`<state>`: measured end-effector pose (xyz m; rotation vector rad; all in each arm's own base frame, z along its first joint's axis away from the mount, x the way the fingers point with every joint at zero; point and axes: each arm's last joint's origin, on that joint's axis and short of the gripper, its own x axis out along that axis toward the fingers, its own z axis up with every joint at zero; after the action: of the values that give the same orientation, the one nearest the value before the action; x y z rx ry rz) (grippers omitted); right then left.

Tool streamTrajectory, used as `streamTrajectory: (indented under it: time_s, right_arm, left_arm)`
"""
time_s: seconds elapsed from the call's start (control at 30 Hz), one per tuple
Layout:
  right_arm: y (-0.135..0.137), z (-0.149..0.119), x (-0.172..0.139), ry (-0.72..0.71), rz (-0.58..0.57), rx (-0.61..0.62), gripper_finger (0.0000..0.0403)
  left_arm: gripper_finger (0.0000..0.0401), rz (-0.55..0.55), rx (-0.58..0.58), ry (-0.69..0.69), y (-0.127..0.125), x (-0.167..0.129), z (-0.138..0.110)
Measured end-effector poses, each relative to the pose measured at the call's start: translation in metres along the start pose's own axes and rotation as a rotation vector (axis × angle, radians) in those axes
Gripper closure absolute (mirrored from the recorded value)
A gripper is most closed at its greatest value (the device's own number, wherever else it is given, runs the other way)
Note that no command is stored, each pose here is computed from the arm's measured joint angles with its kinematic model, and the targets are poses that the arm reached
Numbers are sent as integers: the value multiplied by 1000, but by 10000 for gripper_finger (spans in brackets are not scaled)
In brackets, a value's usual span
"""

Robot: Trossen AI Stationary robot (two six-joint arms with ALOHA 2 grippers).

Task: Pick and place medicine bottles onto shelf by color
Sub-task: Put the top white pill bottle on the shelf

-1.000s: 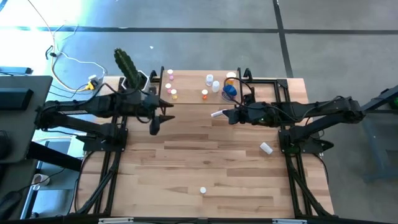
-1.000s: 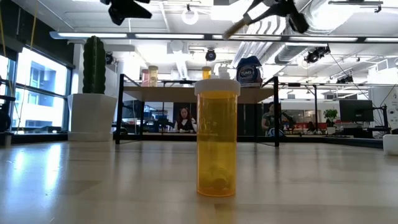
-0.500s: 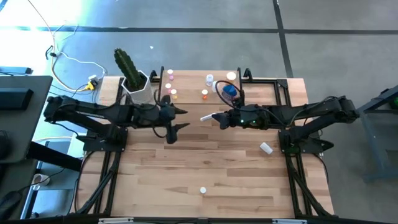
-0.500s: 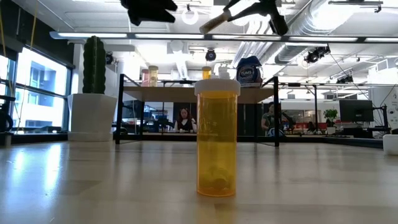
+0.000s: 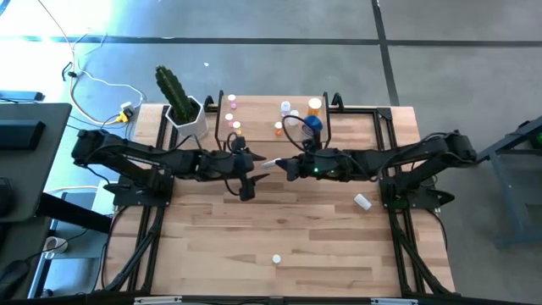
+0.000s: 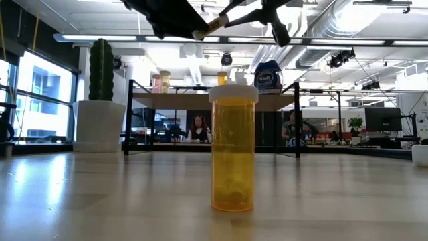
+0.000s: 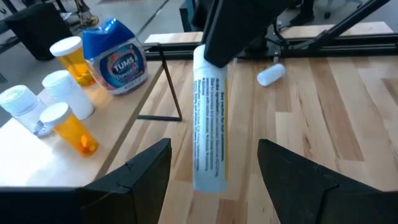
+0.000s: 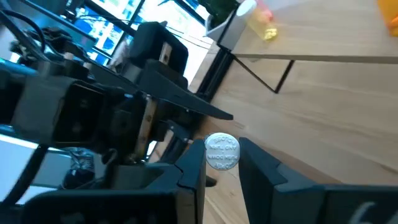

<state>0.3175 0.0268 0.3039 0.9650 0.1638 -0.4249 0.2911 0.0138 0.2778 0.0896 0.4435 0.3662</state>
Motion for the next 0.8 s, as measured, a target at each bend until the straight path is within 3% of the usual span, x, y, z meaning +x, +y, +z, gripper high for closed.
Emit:
streamTrajectory:
  time_s: [0.23, 0.6, 0.8]
  right_arm:
    - [0, 0, 2, -13, 4, 6, 345]
    - [0, 0, 2, -17, 1, 6, 345]
    - [0, 0, 2, -14, 1, -5, 345]
  left_arm:
    - [188, 0, 2, 5, -1, 2, -1]
    - [293, 0, 38, 5, -1, 2, -1]
    - [330, 0, 37, 6, 0, 2, -1]
